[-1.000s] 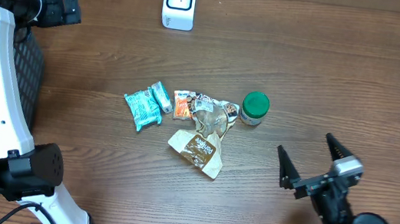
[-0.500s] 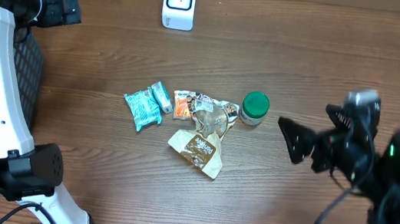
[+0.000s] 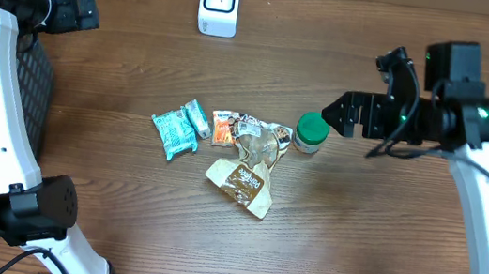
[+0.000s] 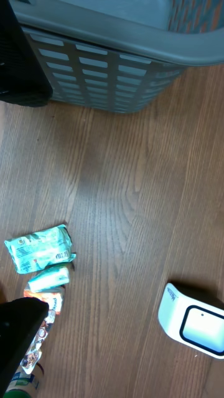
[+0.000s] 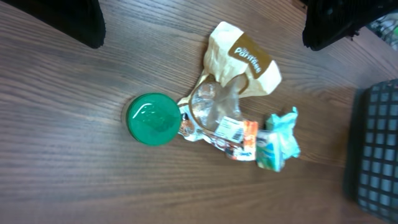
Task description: Scan the item barcode
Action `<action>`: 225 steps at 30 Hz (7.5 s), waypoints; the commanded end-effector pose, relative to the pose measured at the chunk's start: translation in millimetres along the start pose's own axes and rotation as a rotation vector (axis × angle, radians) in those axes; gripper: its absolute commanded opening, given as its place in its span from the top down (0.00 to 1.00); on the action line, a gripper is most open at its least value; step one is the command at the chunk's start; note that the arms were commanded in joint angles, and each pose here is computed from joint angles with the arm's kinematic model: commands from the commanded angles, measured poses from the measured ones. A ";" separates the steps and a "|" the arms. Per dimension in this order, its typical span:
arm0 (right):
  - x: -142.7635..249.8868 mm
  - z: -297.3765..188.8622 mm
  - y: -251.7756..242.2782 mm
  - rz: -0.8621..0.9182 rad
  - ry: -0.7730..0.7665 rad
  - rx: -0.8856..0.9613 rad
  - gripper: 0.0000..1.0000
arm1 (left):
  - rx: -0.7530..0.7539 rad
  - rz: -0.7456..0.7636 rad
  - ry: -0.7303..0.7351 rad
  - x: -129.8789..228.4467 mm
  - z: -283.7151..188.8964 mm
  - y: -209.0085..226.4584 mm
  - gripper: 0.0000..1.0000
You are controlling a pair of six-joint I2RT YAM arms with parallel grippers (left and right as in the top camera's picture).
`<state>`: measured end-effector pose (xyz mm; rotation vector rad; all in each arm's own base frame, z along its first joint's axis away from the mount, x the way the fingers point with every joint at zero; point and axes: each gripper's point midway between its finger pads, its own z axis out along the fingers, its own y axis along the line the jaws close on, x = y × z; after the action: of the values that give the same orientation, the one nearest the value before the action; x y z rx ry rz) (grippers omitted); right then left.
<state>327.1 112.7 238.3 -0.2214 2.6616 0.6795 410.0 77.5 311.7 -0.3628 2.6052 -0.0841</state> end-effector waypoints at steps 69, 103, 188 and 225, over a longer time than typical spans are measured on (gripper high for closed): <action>-6.2 158.0 -52.3 0.219 0.081 0.359 0.17 | 0.013 0.021 -0.021 -1.6 -7.8 -3.4 0.00; 27.7 161.7 -61.3 -0.532 0.323 0.289 0.52 | 0.013 0.021 -0.021 -1.6 -7.8 -3.4 0.00; 32.8 160.4 -54.7 -0.745 0.388 0.237 0.43 | 0.013 0.021 -0.021 -1.7 -7.8 -3.4 0.00; 9.8 139.4 -7.3 -0.558 0.288 0.015 0.06 | 0.013 0.021 -0.021 -1.6 -7.8 -3.3 0.00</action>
<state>361.0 169.6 111.3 -1.1094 2.6769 0.4464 409.9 77.5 311.6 -0.3629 2.6056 -0.0842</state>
